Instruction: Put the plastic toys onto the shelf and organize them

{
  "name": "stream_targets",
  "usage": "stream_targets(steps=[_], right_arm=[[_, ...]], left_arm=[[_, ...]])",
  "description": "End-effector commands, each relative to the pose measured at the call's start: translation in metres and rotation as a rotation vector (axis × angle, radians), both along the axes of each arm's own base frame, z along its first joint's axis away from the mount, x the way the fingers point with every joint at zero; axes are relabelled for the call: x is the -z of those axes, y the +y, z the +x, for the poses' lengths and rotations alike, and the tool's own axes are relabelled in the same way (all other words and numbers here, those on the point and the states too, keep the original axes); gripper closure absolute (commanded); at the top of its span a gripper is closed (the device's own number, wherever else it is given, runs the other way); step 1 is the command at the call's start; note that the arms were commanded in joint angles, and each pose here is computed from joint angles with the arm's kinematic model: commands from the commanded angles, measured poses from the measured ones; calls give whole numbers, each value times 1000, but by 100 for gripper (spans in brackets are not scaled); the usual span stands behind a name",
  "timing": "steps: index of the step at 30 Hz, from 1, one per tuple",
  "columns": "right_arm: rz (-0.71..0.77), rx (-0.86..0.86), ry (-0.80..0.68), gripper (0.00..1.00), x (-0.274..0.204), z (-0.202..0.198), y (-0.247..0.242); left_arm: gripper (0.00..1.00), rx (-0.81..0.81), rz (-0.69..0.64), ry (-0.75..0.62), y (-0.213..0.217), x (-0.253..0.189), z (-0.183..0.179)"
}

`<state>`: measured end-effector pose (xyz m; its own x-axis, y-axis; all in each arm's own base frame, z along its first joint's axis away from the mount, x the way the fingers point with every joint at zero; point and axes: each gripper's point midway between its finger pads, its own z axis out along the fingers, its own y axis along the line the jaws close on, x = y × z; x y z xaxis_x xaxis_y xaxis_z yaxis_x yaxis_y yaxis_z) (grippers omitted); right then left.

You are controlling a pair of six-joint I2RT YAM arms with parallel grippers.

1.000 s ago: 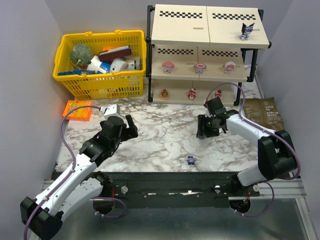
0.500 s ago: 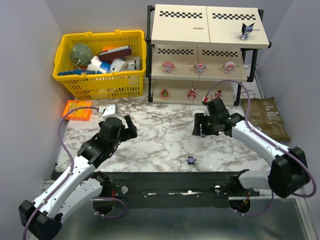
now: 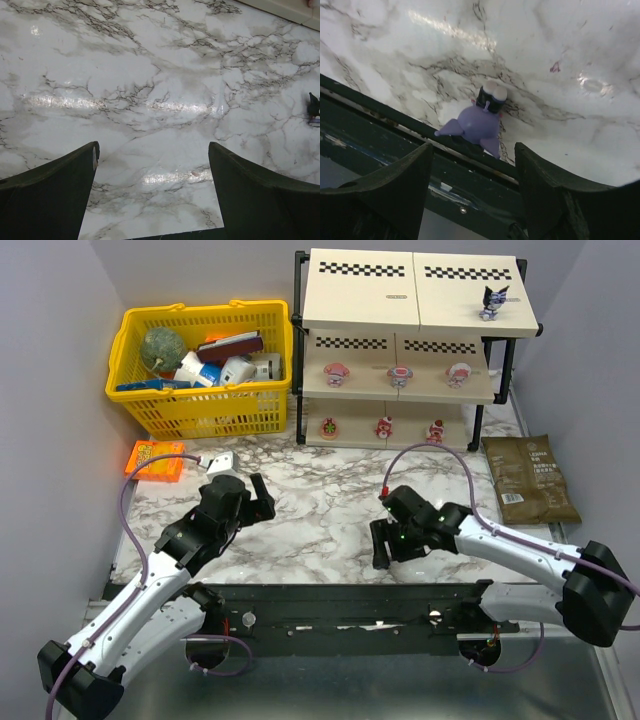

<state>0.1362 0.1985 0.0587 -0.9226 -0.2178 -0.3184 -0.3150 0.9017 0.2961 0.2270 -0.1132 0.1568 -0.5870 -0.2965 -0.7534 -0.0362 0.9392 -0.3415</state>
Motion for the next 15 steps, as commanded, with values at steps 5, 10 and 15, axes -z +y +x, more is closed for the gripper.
stream_targets(steps=[5, 10, 15], right_arm=[[8, 7, 15, 26, 15, -16, 9], [-33, -1, 11, 26, 28, -12, 18], [-112, 63, 0, 30, 40, -2, 15]], left_arm=[[1, 45, 1, 25, -5, 1, -6], [1, 50, 13, 24, -3, 0, -7], [1, 56, 20, 25, -2, 0, -9]])
